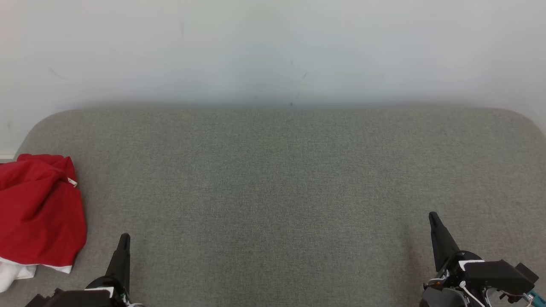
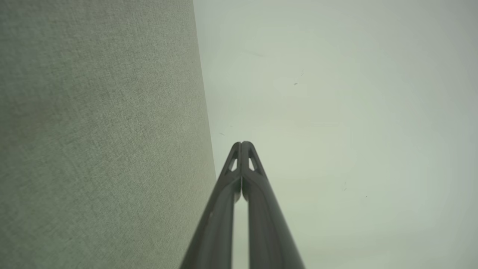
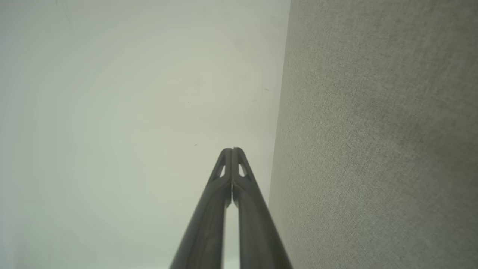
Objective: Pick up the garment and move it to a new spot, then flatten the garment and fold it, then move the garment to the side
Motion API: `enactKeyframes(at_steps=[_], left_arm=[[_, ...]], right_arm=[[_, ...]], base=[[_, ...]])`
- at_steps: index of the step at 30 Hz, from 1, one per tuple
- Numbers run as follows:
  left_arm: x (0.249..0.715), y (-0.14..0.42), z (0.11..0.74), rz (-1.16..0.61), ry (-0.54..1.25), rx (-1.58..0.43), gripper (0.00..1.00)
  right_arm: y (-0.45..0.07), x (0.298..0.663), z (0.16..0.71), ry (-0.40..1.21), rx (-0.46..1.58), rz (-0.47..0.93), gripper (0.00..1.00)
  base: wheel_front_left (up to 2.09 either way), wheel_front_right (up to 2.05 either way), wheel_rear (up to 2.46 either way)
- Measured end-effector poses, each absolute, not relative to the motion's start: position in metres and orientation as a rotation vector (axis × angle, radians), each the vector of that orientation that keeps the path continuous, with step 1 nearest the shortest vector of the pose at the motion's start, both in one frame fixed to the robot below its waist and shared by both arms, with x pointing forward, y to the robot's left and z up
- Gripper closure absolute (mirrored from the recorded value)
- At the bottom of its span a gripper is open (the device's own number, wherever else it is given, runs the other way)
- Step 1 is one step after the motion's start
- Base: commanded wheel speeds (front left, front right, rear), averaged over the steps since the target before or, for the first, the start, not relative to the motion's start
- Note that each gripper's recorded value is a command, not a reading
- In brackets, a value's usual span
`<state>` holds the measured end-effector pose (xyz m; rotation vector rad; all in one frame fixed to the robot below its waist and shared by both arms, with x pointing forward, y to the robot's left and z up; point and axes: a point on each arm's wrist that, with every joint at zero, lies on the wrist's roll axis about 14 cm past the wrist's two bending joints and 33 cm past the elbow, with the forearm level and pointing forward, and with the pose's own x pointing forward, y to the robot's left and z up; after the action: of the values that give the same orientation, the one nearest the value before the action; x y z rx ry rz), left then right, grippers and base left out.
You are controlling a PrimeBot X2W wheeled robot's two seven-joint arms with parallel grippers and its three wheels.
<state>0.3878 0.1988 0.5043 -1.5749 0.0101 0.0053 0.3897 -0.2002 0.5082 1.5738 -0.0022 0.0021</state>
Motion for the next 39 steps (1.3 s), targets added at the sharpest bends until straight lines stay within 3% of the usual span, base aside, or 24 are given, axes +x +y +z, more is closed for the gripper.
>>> enactKeyframes(at_steps=[39], left_arm=[[0.3878,0.1988,0.5044,0.005,0.01,-1.575,1.0]], right_arm=[[-0.2002,0.3897,0.5083,-0.002,1.574,0.002,1.0]], base=[[0.0,0.0,0.0]])
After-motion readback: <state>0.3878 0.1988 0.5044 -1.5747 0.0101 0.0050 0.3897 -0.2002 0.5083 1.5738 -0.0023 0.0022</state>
